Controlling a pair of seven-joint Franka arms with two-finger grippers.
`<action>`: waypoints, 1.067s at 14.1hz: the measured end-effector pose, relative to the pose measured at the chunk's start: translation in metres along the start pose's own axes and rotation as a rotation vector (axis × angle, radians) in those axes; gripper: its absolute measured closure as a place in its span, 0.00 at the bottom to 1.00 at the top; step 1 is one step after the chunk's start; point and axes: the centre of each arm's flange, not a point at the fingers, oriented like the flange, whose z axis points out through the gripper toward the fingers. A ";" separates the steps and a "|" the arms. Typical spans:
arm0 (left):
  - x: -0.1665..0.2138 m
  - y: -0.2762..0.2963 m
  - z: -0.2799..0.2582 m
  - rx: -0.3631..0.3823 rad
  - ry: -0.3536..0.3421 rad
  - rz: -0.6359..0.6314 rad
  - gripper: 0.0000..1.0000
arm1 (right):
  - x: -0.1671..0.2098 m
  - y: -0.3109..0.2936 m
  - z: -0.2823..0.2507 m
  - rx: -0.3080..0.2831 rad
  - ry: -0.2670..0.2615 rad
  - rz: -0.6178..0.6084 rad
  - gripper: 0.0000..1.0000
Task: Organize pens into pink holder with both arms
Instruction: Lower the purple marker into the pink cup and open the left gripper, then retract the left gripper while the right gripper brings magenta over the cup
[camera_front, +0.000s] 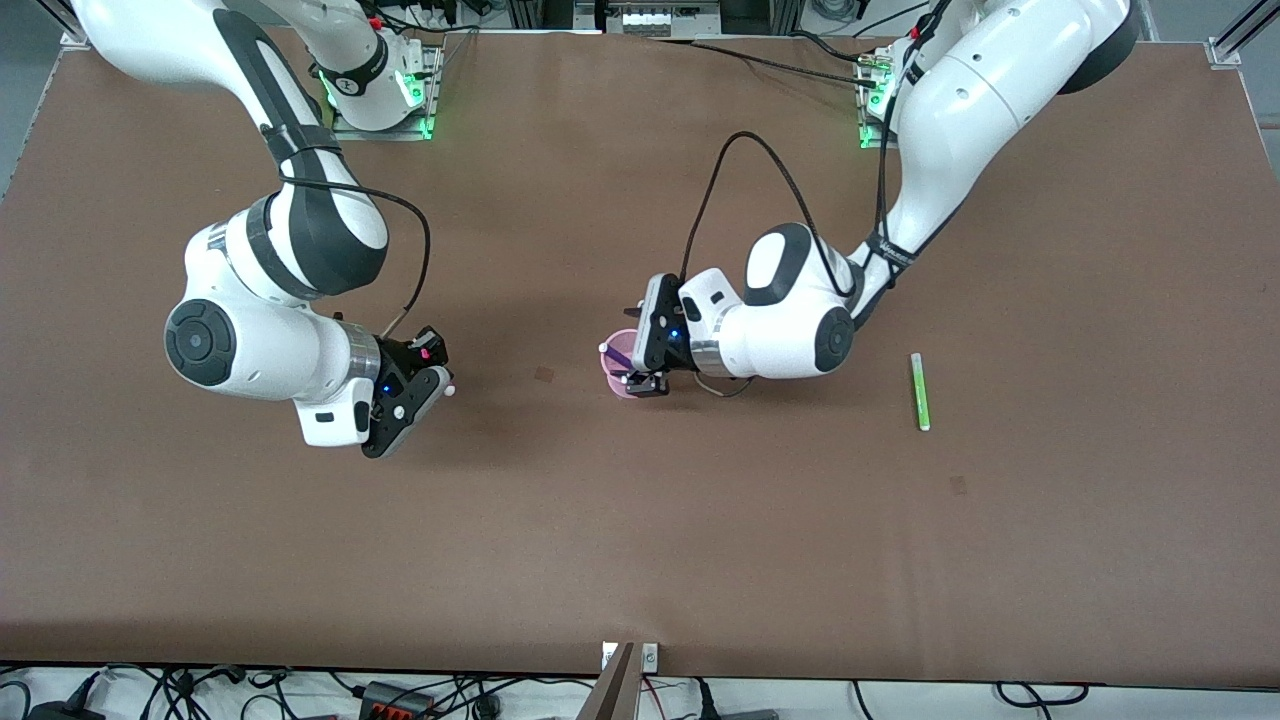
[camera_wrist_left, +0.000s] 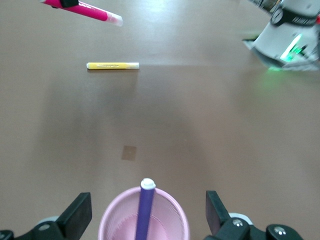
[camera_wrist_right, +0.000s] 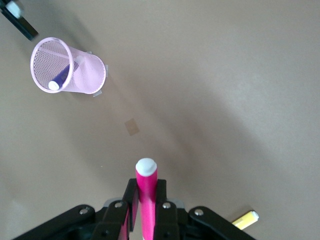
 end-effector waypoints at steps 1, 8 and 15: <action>0.001 0.002 -0.018 -0.036 -0.005 -0.047 0.00 | 0.005 -0.008 0.001 0.000 0.001 -0.014 0.82; -0.017 0.027 -0.147 -0.099 -0.387 -0.462 0.00 | 0.063 -0.112 0.010 -0.003 0.096 -0.189 0.82; -0.016 0.048 -0.252 0.181 -0.836 -0.892 0.00 | 0.113 -0.201 0.023 -0.113 0.289 -0.352 0.82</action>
